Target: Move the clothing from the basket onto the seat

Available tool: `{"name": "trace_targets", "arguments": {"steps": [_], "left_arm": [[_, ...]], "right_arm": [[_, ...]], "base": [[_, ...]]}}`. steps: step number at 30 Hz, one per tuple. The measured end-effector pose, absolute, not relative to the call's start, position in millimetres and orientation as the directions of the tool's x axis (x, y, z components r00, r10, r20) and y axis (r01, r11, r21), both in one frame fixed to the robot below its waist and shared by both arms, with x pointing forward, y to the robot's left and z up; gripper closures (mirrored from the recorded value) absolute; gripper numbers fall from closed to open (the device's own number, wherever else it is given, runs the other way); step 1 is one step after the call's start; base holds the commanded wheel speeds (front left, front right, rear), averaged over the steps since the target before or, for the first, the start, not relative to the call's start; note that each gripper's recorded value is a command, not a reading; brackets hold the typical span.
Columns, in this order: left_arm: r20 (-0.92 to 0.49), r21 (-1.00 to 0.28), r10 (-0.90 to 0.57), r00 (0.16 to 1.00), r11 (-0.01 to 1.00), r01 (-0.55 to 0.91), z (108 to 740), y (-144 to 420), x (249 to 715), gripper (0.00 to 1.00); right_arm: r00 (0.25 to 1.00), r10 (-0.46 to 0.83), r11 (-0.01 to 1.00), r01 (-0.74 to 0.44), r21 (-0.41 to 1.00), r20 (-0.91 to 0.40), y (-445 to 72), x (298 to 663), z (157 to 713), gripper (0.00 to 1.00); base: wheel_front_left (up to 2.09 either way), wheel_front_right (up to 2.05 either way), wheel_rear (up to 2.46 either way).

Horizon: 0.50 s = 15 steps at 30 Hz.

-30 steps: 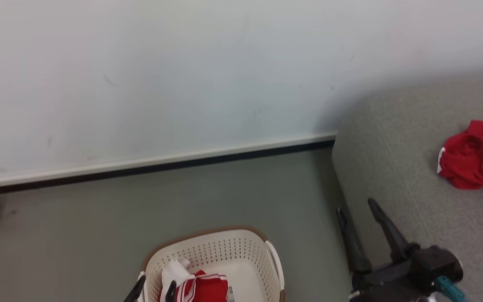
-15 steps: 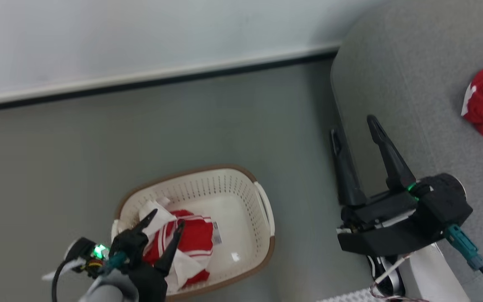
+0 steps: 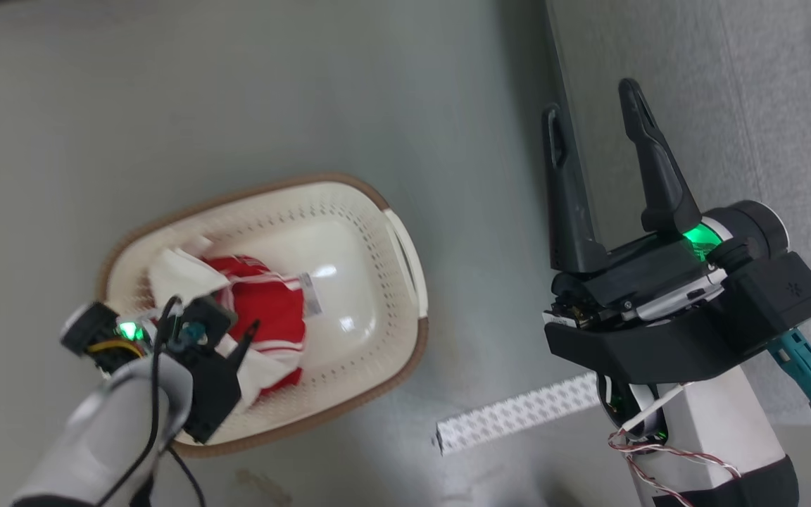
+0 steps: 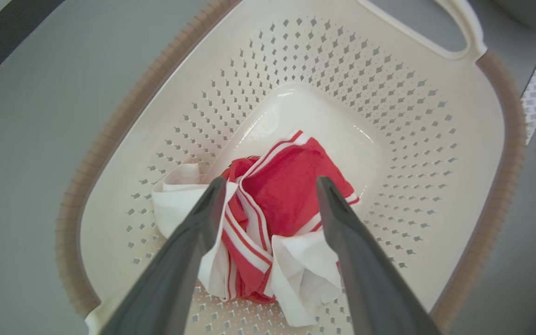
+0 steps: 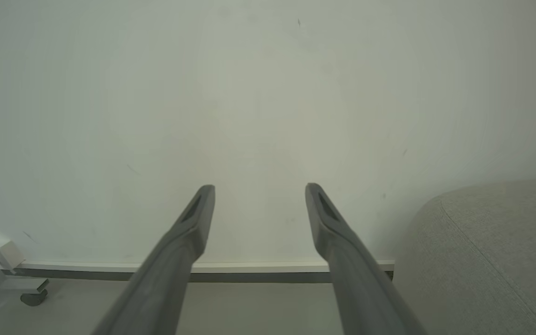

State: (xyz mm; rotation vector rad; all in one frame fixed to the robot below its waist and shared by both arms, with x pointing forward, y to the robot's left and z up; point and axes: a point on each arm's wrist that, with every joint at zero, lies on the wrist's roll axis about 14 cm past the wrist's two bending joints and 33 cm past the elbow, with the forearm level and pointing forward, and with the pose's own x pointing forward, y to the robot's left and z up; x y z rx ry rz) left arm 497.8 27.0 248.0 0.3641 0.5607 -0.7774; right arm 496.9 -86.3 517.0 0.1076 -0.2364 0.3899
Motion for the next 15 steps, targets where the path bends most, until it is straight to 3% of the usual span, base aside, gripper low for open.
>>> {"name": "trace_targets", "arguments": {"steps": [8,15], "left_arm": [[-0.741,0.214,-0.510,0.437,0.438,0.873,176,24,508,0.00],[-0.791,0.238,-0.464,0.398,0.366,0.900,136,14,512,0.00]], "right_arm": [[0.933,0.327,0.930,-0.346,0.124,0.149,-101,510,468,0.00],[0.949,0.295,0.940,-0.308,0.144,0.108,-116,514,450,0.00]], "base": [[0.00,0.00,0.00],[0.00,0.00,0.00]]}}
